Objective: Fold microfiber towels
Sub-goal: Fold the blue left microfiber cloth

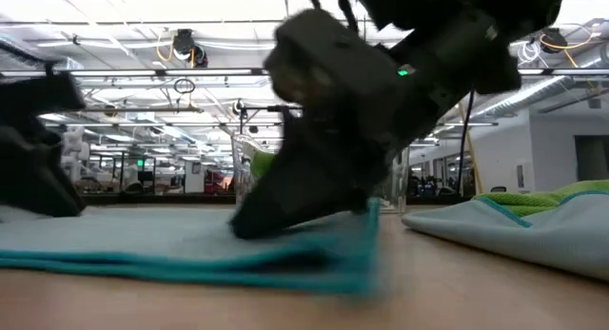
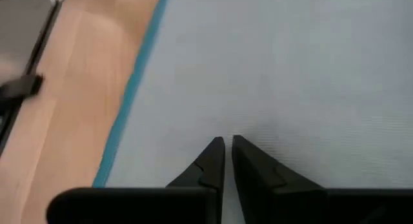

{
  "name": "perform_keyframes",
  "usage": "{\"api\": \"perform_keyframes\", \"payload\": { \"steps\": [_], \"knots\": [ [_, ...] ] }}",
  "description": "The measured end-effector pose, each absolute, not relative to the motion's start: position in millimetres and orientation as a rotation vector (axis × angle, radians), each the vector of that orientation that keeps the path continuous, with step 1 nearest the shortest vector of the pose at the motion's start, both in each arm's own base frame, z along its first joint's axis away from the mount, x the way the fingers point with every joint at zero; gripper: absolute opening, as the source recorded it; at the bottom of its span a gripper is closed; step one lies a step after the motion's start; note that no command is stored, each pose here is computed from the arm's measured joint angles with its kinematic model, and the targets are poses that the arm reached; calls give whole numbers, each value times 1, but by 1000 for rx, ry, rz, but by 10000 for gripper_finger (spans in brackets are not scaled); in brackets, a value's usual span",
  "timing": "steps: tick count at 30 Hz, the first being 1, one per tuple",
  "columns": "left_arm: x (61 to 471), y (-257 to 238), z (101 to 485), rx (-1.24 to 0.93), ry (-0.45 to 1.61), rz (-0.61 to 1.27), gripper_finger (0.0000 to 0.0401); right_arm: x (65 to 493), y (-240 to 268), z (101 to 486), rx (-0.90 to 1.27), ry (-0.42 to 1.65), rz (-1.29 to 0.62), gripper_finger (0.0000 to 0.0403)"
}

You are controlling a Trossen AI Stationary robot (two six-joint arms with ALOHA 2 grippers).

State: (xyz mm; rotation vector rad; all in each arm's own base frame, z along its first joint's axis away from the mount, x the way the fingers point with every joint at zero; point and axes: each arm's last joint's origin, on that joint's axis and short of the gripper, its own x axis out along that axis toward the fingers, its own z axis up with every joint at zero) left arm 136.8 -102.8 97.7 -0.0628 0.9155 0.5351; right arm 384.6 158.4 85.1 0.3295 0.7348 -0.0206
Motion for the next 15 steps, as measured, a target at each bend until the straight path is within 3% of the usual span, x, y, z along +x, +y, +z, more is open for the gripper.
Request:
{"api": "perform_keyframes", "payload": {
  "steps": [8, 15],
  "knots": [
    [149, -95, 115, -10, 1023, 555, 181, 396, 161, 92, 346, 710, -22, 22],
    [162, -109, 156, -81, 966, 540, 181, 389, 157, 142, 226, 646, -3, 22]
  ]
}}
